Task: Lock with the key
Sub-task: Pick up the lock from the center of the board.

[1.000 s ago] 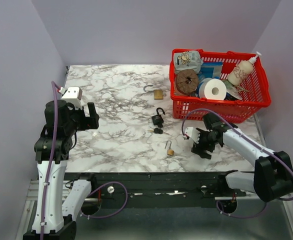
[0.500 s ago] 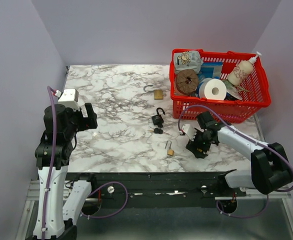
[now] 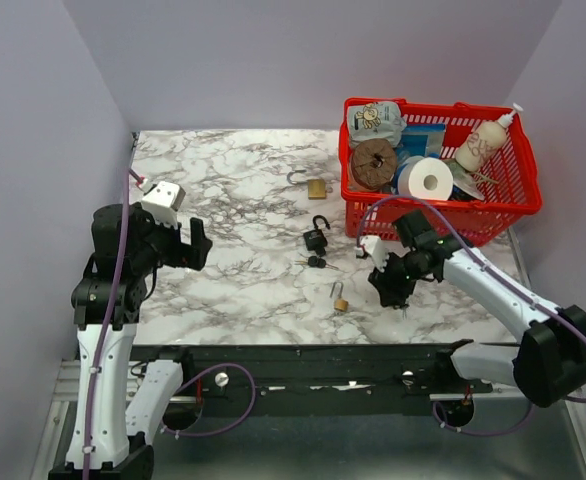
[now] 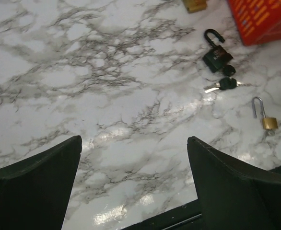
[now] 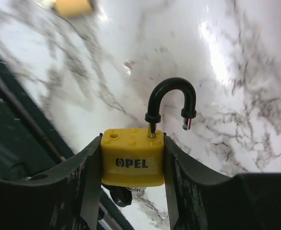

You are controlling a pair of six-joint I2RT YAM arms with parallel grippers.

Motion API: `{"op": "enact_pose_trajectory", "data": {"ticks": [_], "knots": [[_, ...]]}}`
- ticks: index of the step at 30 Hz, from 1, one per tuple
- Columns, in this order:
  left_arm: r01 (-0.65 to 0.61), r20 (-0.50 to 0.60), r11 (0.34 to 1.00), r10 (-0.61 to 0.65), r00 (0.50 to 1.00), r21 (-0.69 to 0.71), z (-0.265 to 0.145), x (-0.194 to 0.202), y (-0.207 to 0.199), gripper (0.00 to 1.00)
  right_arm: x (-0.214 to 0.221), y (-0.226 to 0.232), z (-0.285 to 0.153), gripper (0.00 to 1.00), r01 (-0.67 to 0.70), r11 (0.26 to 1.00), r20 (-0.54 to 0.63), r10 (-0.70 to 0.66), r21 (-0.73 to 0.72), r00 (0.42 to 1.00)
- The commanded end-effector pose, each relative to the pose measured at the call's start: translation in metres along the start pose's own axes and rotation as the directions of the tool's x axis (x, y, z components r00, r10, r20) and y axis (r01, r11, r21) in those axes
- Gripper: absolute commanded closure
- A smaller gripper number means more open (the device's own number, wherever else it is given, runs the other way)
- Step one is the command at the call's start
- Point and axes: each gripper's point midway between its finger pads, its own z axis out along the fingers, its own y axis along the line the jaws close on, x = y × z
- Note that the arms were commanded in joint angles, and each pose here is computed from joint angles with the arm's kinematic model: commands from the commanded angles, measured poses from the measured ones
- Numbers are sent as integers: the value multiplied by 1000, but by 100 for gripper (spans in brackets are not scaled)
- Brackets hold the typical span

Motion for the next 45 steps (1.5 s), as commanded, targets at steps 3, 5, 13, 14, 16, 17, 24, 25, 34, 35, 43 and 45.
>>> {"op": "enact_pose_trajectory", "data": {"ticks": [3, 5, 13, 14, 16, 17, 24, 25, 34, 35, 43, 45], "knots": [[-369, 247, 846, 291, 924, 385, -28, -1, -73, 1, -78, 65, -58, 88, 120, 964, 236, -62, -238, 970], [-509, 351, 721, 376, 858, 470, -36, 7, -93, 1, -100, 86, -75, 88, 170, 931, 303, -69, -322, 950], [-708, 565, 448, 427, 706, 546, -29, 18, -131, 19, -140, 160, -115, 88, 299, 746, 388, -59, -595, 920], [-725, 573, 420, 445, 688, 545, -25, 21, -134, 20, -142, 165, -116, 88, 303, 731, 389, -56, -611, 920], [-787, 614, 322, 498, 613, 525, -22, 27, -145, 21, -146, 174, -118, 89, 301, 706, 387, -43, -640, 921], [-791, 611, 296, 511, 604, 535, -18, 27, -150, 22, -147, 178, -118, 89, 298, 696, 383, -36, -653, 923], [-818, 602, 157, 603, 523, 553, 1, 49, -210, 34, -151, 186, -115, 90, 275, 668, 352, -22, -691, 936], [-825, 605, 140, 616, 505, 547, 1, 53, -219, 35, -151, 186, -115, 90, 265, 667, 343, -14, -696, 939], [-837, 624, 112, 616, 482, 536, 7, 60, -258, 43, -152, 188, -113, 91, 242, 655, 327, 8, -716, 945], [-835, 621, 100, 622, 477, 541, 8, 65, -260, 43, -153, 188, -113, 90, 242, 653, 328, 9, -717, 945], [-842, 643, 19, 637, 426, 539, 5, 82, -263, 52, -152, 189, -113, 90, 240, 654, 325, 9, -717, 946], [-841, 644, 7, 639, 420, 541, 4, 84, -264, 55, -152, 189, -113, 90, 241, 660, 326, 5, -711, 945]]}}
